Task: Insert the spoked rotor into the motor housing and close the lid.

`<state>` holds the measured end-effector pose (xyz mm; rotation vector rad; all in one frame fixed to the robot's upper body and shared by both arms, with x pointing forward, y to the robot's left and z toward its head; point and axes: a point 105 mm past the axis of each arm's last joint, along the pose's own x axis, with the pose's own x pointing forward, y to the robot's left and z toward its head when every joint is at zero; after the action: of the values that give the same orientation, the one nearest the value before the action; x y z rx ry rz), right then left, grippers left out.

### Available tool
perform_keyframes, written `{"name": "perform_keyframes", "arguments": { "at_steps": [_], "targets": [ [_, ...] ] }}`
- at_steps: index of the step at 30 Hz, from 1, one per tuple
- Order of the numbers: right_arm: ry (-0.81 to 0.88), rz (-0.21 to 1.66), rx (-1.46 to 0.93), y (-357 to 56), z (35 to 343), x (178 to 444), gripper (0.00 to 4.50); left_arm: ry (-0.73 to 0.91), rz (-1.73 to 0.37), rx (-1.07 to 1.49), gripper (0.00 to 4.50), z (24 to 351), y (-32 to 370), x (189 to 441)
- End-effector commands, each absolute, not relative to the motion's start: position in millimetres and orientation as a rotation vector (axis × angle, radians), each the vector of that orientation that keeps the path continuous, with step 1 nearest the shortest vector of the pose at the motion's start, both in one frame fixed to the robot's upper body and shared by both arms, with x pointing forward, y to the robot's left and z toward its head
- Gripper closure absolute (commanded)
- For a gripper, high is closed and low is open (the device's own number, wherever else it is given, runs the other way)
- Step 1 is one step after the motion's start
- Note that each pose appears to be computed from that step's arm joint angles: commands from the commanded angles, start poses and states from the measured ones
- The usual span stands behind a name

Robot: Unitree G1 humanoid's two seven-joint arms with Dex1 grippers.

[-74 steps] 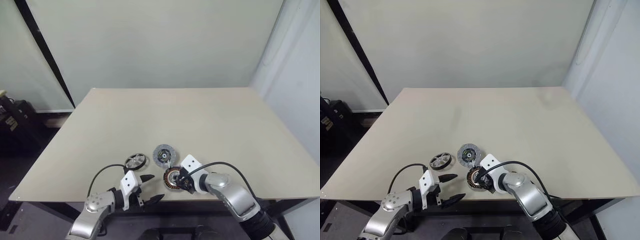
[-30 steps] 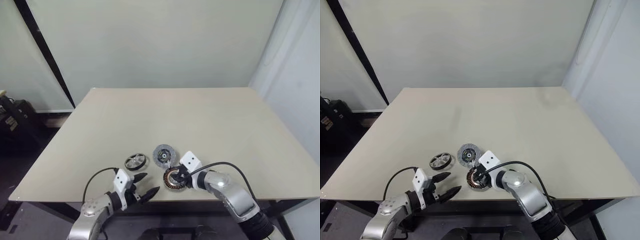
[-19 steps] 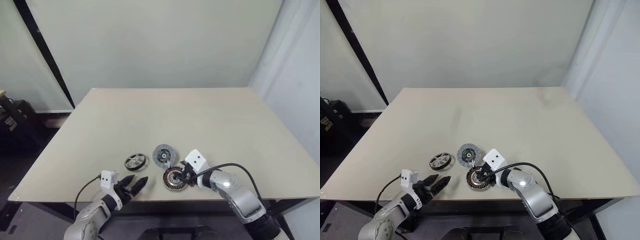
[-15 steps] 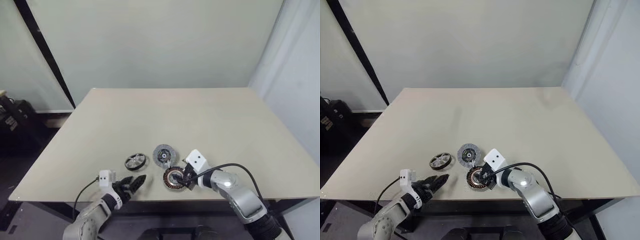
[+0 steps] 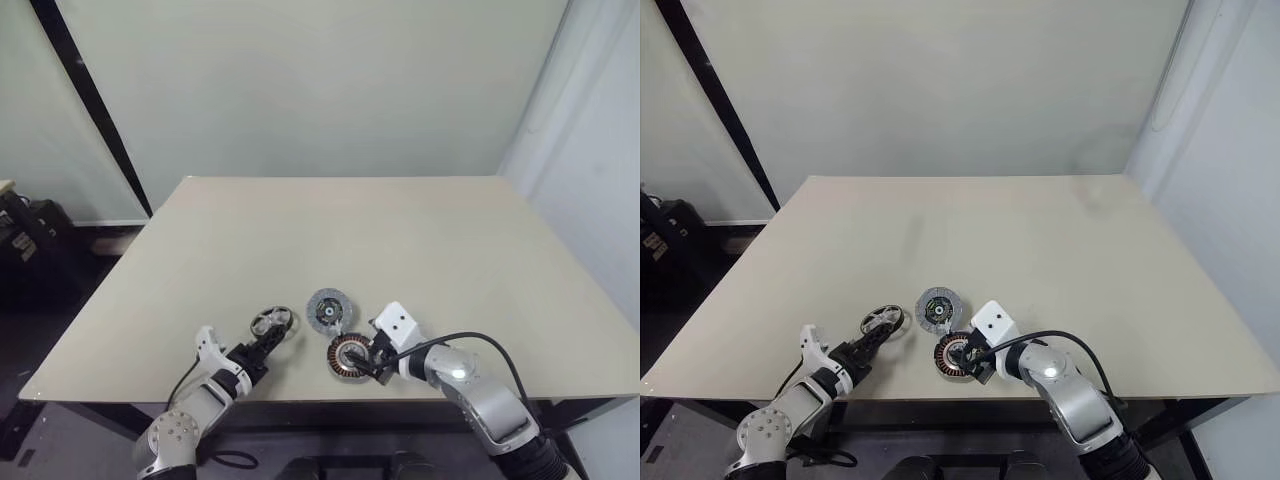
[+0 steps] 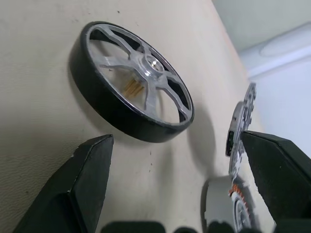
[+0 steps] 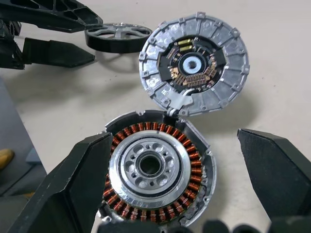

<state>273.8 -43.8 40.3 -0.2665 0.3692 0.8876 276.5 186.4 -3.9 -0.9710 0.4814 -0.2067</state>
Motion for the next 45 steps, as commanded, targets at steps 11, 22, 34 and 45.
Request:
{"name": "perform_keyframes", "arguments": {
  "at_steps": [11,22,34,45],
  "targets": [
    [0.293,0.848,-0.277,-50.6,57.3,279.3,0.02,0.39,-0.107,-1.139,0.0,3.4,197.0,296.1],
    [0.296,0.823,-0.282,-57.0,57.3,280.4,0.0,0.383,-0.058,-1.177,0.42,-2.4,202.1,296.4],
    [0.299,0.802,-0.276,-60.2,56.6,280.4,0.0,0.399,-0.034,-1.186,4.21,-7.6,207.1,289.7],
    [0.3,0.994,-0.081,-71.8,63.1,260.9,0.0,0.374,-0.167,-1.233,4.21,13.7,212.0,283.4]
  ]
}}
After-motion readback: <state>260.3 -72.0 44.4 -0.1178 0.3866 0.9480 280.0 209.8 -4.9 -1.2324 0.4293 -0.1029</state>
